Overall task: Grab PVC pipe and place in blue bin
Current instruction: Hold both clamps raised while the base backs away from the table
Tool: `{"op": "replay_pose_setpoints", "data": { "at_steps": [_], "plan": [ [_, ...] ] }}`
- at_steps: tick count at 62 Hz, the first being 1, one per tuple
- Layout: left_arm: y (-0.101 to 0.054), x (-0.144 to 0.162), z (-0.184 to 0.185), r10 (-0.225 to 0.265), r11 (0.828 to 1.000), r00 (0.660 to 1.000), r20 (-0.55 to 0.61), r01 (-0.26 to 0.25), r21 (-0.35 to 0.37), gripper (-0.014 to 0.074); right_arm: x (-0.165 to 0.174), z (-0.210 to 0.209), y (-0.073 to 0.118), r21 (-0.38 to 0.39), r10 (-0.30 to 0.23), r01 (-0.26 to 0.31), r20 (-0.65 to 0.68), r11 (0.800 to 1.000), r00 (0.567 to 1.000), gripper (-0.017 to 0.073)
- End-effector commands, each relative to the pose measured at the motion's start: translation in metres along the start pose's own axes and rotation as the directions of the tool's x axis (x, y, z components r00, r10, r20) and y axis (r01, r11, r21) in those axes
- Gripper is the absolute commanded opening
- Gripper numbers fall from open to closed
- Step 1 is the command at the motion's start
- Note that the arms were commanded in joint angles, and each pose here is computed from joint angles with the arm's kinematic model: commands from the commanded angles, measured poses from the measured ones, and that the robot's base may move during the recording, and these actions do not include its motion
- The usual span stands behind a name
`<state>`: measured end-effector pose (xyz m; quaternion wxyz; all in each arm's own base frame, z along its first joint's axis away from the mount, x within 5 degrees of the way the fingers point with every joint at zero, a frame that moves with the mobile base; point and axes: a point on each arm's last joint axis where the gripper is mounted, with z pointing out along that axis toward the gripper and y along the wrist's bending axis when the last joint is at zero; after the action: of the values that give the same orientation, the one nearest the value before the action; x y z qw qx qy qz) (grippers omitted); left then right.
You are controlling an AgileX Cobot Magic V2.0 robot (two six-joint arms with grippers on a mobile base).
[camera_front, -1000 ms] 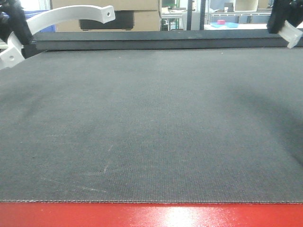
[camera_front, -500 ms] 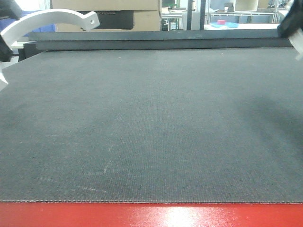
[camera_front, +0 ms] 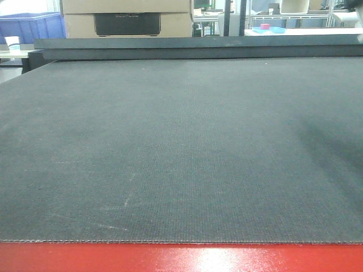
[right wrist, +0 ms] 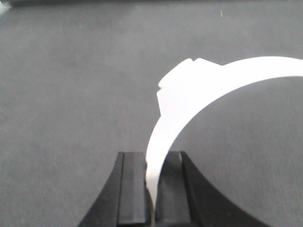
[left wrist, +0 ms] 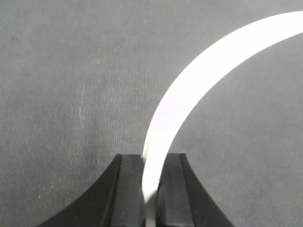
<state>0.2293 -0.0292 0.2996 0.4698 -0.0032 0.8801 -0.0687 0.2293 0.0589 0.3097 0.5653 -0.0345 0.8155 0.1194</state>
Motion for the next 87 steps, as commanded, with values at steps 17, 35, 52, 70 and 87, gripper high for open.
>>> {"op": "replay_pose_setpoints", "data": {
  "at_steps": [17,35,52,70,87],
  "plan": [
    [-0.003,-0.013,-0.011,-0.004,1.0,0.989,0.148,0.001,0.021,-0.0111,-0.009,-0.005,0.001,-0.024,0.098,-0.096,0.099,0.995,0.99,-0.0162],
    [-0.004,-0.031,-0.071,0.096,0.995,0.906,0.412,-0.104,-0.004,-0.0111,-0.02,-0.04,-0.013,0.058,-0.015,0.007,0.133,0.998,0.991,-0.0162],
    [-0.002,-0.01,-0.093,0.112,0.993,0.874,0.472,-0.121,-0.011,-0.0111,-0.017,-0.078,-0.026,0.151,-0.059,0.031,0.185,0.988,0.981,-0.0162],
    [0.003,0.026,-0.098,0.099,0.993,0.851,0.516,-0.115,0.0,-0.0111,0.017,-0.111,-0.024,0.138,-0.072,0.034,0.276,0.99,0.958,-0.0162],
    [0.004,0.029,-0.1,0.091,0.994,0.852,0.516,-0.107,0.001,-0.0111,0.023,-0.145,-0.021,0.165,-0.145,0.094,0.333,0.982,0.932,-0.0162]
  ]
}}
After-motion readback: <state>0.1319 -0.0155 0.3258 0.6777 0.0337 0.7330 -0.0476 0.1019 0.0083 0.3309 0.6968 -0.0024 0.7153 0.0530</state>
